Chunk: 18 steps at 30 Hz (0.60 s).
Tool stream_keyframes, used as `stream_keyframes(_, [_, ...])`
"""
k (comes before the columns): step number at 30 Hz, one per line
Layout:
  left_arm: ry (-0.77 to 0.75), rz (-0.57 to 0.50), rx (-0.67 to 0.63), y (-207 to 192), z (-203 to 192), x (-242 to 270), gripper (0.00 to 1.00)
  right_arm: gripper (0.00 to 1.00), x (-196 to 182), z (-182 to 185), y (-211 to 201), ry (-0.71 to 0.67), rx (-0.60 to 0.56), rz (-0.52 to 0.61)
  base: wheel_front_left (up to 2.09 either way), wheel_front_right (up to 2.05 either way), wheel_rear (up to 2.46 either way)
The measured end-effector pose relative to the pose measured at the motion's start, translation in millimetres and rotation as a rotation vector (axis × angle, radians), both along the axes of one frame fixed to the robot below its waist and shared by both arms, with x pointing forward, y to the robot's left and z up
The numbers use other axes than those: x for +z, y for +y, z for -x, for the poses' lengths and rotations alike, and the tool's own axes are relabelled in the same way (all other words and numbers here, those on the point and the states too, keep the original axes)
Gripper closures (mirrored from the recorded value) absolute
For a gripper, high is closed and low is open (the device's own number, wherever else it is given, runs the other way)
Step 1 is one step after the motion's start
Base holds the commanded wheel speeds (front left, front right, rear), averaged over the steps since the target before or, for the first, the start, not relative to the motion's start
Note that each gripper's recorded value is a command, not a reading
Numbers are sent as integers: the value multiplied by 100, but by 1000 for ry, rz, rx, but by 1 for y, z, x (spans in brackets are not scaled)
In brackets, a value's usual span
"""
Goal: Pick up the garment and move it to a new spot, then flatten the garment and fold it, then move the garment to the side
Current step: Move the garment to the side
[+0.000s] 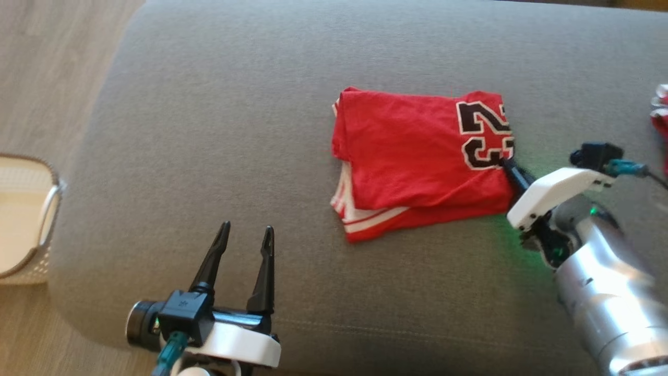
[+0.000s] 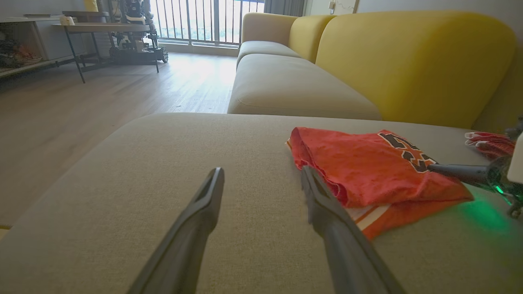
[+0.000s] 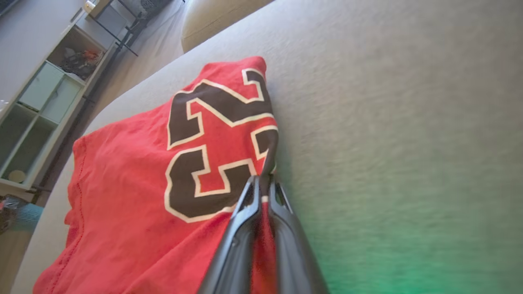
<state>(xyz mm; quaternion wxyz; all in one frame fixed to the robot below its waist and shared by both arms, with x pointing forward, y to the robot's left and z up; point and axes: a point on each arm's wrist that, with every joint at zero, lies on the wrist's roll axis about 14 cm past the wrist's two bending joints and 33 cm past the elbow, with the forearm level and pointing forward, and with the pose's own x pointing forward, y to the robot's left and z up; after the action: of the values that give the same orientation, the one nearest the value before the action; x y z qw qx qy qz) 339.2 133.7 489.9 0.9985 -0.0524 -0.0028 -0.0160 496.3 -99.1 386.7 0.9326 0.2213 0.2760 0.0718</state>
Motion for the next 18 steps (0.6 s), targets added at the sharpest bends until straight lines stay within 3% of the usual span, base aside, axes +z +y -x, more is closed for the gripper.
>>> stream_keyframes(4, [-4,5,-36,-10,-7,0,0,100,22,-12,-43,-89,-46,97,0,0,0])
stream_keyframes(18, [-21,25,-231,-65,-34,-1,0,100,121,-36,-189,-321,-299,281,0,0,0])
